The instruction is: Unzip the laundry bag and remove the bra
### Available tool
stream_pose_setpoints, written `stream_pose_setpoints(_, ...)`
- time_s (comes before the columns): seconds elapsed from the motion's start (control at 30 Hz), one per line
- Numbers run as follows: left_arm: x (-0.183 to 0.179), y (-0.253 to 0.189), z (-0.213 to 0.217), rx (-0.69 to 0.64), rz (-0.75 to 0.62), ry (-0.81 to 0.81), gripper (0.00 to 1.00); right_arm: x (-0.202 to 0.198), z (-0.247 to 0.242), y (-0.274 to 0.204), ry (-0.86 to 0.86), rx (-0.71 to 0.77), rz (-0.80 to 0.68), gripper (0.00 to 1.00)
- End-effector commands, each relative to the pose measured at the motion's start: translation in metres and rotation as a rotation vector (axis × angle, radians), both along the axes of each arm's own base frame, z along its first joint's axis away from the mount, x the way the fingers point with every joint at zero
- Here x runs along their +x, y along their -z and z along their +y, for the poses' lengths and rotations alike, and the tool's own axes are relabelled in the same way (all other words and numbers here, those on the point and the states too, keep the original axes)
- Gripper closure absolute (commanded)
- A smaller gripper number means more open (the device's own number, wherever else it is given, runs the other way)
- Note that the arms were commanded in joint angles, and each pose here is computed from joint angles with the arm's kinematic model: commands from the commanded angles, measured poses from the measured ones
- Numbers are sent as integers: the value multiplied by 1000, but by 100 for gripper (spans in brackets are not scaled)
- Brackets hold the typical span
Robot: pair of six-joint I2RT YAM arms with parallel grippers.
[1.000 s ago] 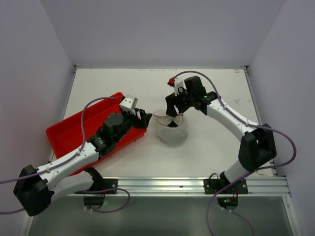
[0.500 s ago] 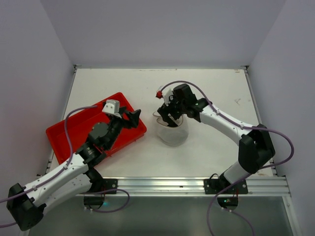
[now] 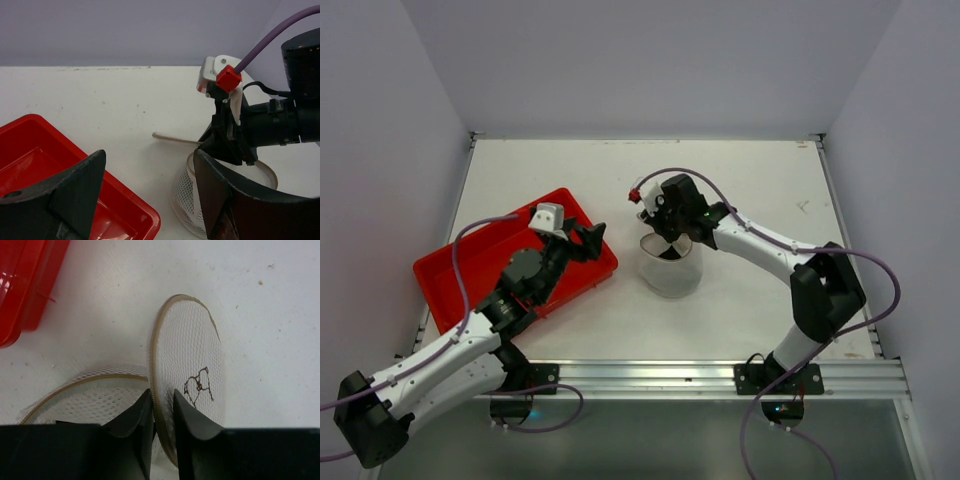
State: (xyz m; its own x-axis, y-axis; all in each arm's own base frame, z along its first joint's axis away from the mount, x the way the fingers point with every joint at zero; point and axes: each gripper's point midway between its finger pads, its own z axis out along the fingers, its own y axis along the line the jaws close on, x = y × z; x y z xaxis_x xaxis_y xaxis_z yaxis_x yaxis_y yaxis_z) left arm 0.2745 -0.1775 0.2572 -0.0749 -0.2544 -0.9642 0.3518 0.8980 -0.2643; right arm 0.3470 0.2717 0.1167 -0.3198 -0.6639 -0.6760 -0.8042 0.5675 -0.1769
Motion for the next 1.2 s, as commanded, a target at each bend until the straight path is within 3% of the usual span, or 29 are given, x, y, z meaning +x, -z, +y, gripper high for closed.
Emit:
stream_pose_setpoints(0.0,3,-5,2,-28,-22,-17,26,16,4,-49,60,117,-162,78)
stream_pose_setpoints(0.07,3,-6,-2,-34,-21,3,27,17,2,-71,84,184,-219,87)
stream_pose_setpoints(0.2,-5,-2,-41,-44,11,191,27,14,-4,-109,126,286,-322,100)
stream_pose_setpoints(0.4,-5,17,-85,-52,151,355,23,2,-16,-143,175,430,-426,100)
stream_pose_setpoints(0.7,26,37,-85,69,268,237,19,-9,-27,-157,179,527,-529,100)
stream_pose_setpoints(1.17,38,81,-99,163,398,283,24,-18,-35,-208,175,627,-644,100)
